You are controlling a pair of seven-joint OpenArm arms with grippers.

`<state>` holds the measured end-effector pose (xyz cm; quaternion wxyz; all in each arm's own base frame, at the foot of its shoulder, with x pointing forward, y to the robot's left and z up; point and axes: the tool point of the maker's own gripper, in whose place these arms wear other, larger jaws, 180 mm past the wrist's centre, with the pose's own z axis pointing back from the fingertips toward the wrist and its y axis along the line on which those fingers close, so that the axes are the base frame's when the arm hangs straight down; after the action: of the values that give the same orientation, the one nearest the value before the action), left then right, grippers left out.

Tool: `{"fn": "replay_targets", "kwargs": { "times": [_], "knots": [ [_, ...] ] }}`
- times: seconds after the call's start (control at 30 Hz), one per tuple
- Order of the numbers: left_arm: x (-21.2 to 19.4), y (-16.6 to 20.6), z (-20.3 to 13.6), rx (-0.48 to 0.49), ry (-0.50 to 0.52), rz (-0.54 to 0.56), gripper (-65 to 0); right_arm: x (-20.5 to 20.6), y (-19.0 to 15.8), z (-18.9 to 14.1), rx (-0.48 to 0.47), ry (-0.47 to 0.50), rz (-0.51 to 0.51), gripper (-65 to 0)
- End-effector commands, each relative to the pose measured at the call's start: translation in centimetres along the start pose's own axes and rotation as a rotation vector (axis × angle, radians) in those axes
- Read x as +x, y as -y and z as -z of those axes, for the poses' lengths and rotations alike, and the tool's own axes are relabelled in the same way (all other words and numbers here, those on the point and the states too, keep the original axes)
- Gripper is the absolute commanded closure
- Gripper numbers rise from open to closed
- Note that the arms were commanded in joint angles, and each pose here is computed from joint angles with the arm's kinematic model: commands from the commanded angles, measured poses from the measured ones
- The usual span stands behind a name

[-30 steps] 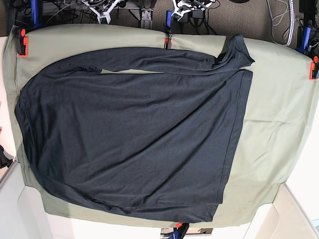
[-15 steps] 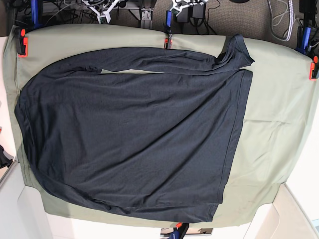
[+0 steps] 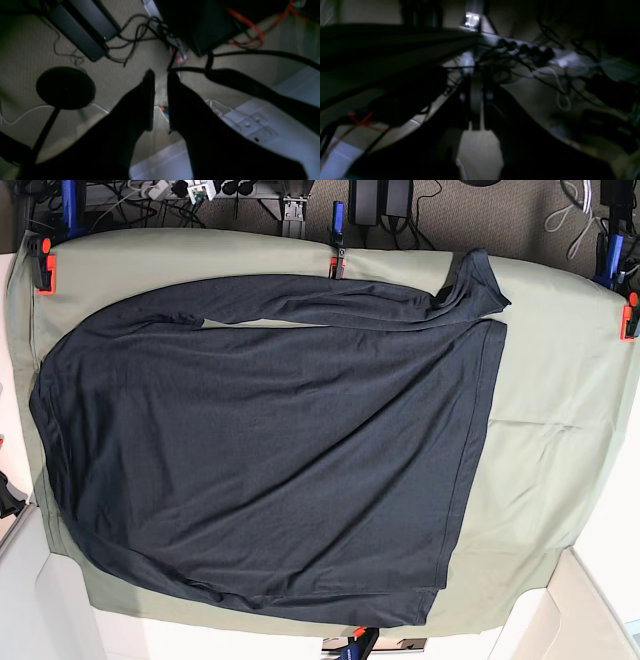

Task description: Fold the T-shirt properly

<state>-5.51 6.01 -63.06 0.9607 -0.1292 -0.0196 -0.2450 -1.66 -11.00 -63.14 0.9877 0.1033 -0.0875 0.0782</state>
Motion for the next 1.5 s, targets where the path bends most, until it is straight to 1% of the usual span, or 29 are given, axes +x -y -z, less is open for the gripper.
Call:
{"fn": "replay_targets", "kwargs": {
  "times": [0.0, 0.13, 0.2, 0.3, 0.4, 0.47, 0.53, 0.67, 0.77, 0.83, 0.97, 1.0, 1.03, 1.07, 1.1, 1.17, 1.2, 1.23, 1.27, 1.33, 1.47],
  "knots": [
    [0.0, 0.1, -0.4, 0.0, 0.022, -0.026, -12.5, -0.1, 0.0, -0.6, 0.016, 0.019, -0.008, -1.7],
    [0.1, -1.7, -2.1, 0.05, 0.089, -0.139, -12.6, 0.0, 0.1, -2.3, 0.05, 0.056, -0.047, -1.7],
    [0.4, -2.2, -3.2, 0.041, 0.133, -0.171, -12.6, 0.2, 0.0, -3.4, 0.073, 0.08, -0.033, -1.7],
    [0.7, -3.4, -5.5, 0.046, 0.204, -0.214, -12.6, 0.7, 0.0, -5.3, 0.082, 0.116, -0.005, -1.7],
    [1.4, -3.8, -8.1, 0.022, 0.279, -0.276, -12.6, 1.7, -0.3, -7.7, 0.091, 0.16, -0.012, -1.7],
    [1.6, -4.4, -10.0, 0.039, 0.307, -0.293, -12.6, 2.8, -0.6, -9.6, 0.097, 0.208, -0.035, -1.7],
    [1.9, -5.0, -11.9, 0.051, 0.337, -0.282, -12.6, 4.3, -1.0, -11.4, 0.102, 0.263, -0.072, -1.7],
    [3.8, -5.6, -16.3, 0.018, 0.466, -0.273, -12.6, 7.5, -1.7, -15.0, 0.097, 0.361, -0.121, -1.7],
    [5.4, -6.5, -19.7, 0.005, 0.577, -0.274, -12.6, 10.1, -1.5, -17.3, 0.102, 0.412, -0.064, -1.7],
    [6.0, -7.7, -21.9, 0.03, 0.634, -0.28, -12.6, 11.9, -0.7, -18.8, 0.089, 0.44, -0.021, -1.7],
    [6.2, -10.1, -25.2, 0.079, 0.686, -0.295, -12.6, 15.6, 2.2, -22.3, 0.022, 0.552, 0.043, -1.8],
    [6.2, -10.7, -25.8, 0.089, 0.688, -0.295, -12.6, 16.3, 3.1, -23.0, 0.003, 0.569, 0.062, -2.8],
    [6.2, -11.3, -26.3, 0.1, 0.687, -0.294, -12.7, 17.0, 4.2, -23.5, -0.019, 0.584, 0.085, -5.5],
    [6.2, -12.0, -26.9, 0.111, 0.696, -0.294, -14.3, 17.6, 5.4, -23.9, -0.042, 0.591, 0.116, -9.8],
    [6.2, -12.6, -27.5, 0.121, 0.704, -0.297, -18.0, 18.1, 6.6, -24.2, -0.067, 0.593, 0.149, -15.0],
    [6.2, -13.9, -28.7, 0.142, 0.734, -0.31, -29.1, 19.4, 8.6, -25.0, -0.111, 0.617, 0.206, -25.3],
    [6.2, -14.5, -29.3, 0.152, 0.748, -0.315, -34.2, 20.2, 9.4, -25.5, -0.126, 0.643, 0.218, -29.1],
    [6.3, -15.0, -29.8, 0.16, 0.76, -0.319, -37.7, 21.0, 9.9, -25.9, -0.139, 0.668, 0.219, -31.5],
    [6.3, -15.5, -30.3, 0.167, 0.773, -0.323, -39.0, 21.8, 10.2, -26.3, -0.145, 0.691, 0.217, -31.9],
    [6.3, -16.3, -31.2, 0.184, 0.788, -0.323, -39.1, 23.3, 10.6, -26.7, -0.148, 0.726, 0.209, -31.9],
    [6.4, -17.8, -32.7, 0.216, 0.811, -0.315, -39.1, 25.2, 11.9, -26.4, -0.153, 0.759, 0.217, -31.9]
  ]
}}
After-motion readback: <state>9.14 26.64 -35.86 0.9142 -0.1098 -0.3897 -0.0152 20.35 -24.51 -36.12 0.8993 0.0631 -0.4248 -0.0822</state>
